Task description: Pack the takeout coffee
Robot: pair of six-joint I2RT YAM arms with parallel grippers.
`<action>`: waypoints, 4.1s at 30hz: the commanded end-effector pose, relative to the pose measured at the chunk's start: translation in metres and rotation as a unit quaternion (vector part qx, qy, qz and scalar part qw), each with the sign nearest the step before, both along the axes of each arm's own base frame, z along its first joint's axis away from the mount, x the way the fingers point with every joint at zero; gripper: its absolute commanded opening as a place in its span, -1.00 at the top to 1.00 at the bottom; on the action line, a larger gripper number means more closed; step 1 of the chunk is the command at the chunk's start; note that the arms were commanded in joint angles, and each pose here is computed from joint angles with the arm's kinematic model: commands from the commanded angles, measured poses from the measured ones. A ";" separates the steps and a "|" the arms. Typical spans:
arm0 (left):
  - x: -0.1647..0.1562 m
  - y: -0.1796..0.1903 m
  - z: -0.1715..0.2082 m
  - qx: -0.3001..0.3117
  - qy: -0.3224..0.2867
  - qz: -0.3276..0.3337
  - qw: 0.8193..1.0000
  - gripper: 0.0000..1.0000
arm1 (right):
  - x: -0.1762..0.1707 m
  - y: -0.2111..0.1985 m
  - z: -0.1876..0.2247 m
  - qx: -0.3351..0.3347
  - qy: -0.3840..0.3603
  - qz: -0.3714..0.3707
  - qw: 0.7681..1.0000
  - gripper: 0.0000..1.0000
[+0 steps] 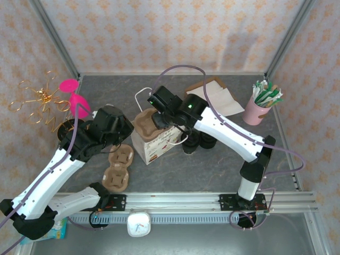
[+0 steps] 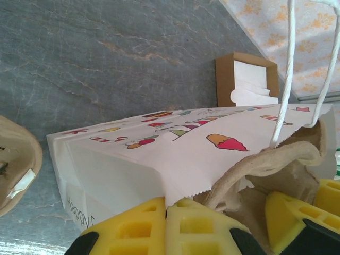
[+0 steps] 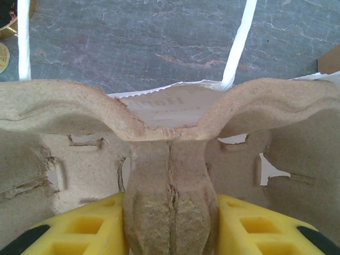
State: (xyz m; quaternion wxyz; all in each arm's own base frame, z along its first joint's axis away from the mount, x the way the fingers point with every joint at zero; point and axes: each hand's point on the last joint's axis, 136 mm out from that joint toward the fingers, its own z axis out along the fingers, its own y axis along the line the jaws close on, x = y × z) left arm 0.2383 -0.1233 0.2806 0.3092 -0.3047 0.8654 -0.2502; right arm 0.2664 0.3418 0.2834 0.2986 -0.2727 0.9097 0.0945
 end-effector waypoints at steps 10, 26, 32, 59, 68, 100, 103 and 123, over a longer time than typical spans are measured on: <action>0.001 0.015 0.011 0.022 -0.014 0.021 0.999 1.00 | -0.012 -0.020 0.015 0.002 -0.009 0.001 1.000 0.17; -0.004 -0.006 0.010 -0.023 -0.004 -0.021 1.000 1.00 | 0.006 0.014 -0.013 -0.015 0.019 -0.002 1.000 0.17; -0.008 -0.007 0.017 -0.058 -0.006 -0.007 0.998 1.00 | 0.006 0.020 -0.026 -0.023 0.029 0.008 0.999 0.17; -0.023 0.003 0.006 -0.119 0.007 0.044 0.992 1.00 | 0.004 0.016 -0.055 -0.058 0.041 0.031 0.997 0.16; -0.020 -0.005 0.007 -0.135 0.008 0.037 0.990 1.00 | -0.002 0.015 -0.063 -0.060 0.051 0.044 0.996 0.16; -0.030 0.026 0.025 -0.036 -0.001 0.047 0.998 -0.17 | 0.016 0.025 -0.031 -0.019 0.029 0.028 0.999 0.16; -0.023 0.039 0.048 0.041 -0.030 0.031 0.998 -0.17 | 0.017 0.025 -0.029 -0.018 0.027 0.027 0.999 0.16; 0.043 -0.012 0.021 0.247 -0.037 -0.187 0.950 -0.16 | 0.021 0.021 -0.032 -0.012 0.040 0.018 0.999 0.17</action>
